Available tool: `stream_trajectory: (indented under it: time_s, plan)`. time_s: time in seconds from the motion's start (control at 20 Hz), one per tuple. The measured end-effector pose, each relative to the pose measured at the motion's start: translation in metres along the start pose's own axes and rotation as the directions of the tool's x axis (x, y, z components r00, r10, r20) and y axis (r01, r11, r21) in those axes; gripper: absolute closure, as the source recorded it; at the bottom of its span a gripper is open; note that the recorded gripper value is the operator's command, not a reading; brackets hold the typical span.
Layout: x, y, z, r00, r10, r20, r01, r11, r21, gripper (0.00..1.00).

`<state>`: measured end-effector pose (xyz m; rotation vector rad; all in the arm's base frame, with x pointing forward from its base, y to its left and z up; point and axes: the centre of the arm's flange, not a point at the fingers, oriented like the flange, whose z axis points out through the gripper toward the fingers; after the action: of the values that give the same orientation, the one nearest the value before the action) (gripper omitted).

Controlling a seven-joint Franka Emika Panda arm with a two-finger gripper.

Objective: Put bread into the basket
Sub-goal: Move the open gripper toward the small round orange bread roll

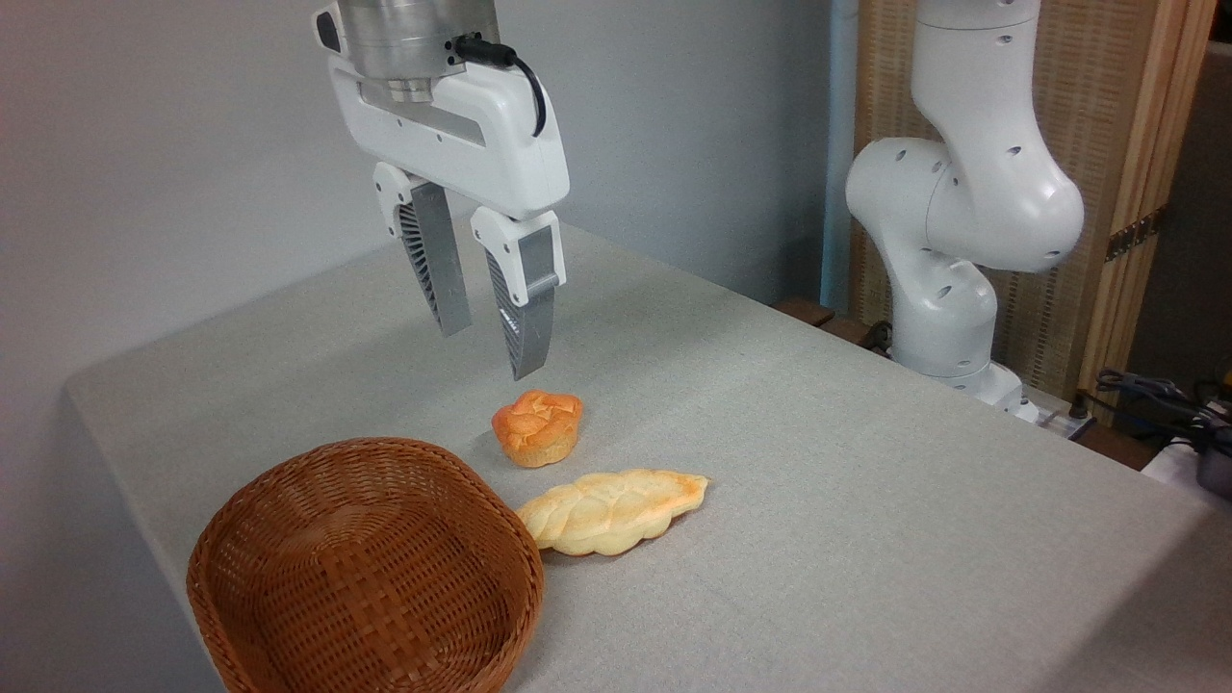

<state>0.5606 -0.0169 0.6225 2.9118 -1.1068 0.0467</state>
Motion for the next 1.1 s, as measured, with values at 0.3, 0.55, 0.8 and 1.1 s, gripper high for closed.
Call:
stream_trajectory:
  time_s: [0.3,0.55,0.8,1.1]
  plan:
    - [0.001,0.007,0.009,1.0,0.01,0.006,-0.01,1.0,-0.005,0.0]
    - [0.0,0.009,0.01,1.0,0.011,0.01,-0.011,1.0,-0.008,0.0]
    - [-0.001,0.012,0.013,1.0,0.014,0.015,-0.013,1.0,-0.011,0.0]
    - [0.027,0.048,0.044,0.996,0.094,-0.002,-0.094,0.996,-0.001,0.0]
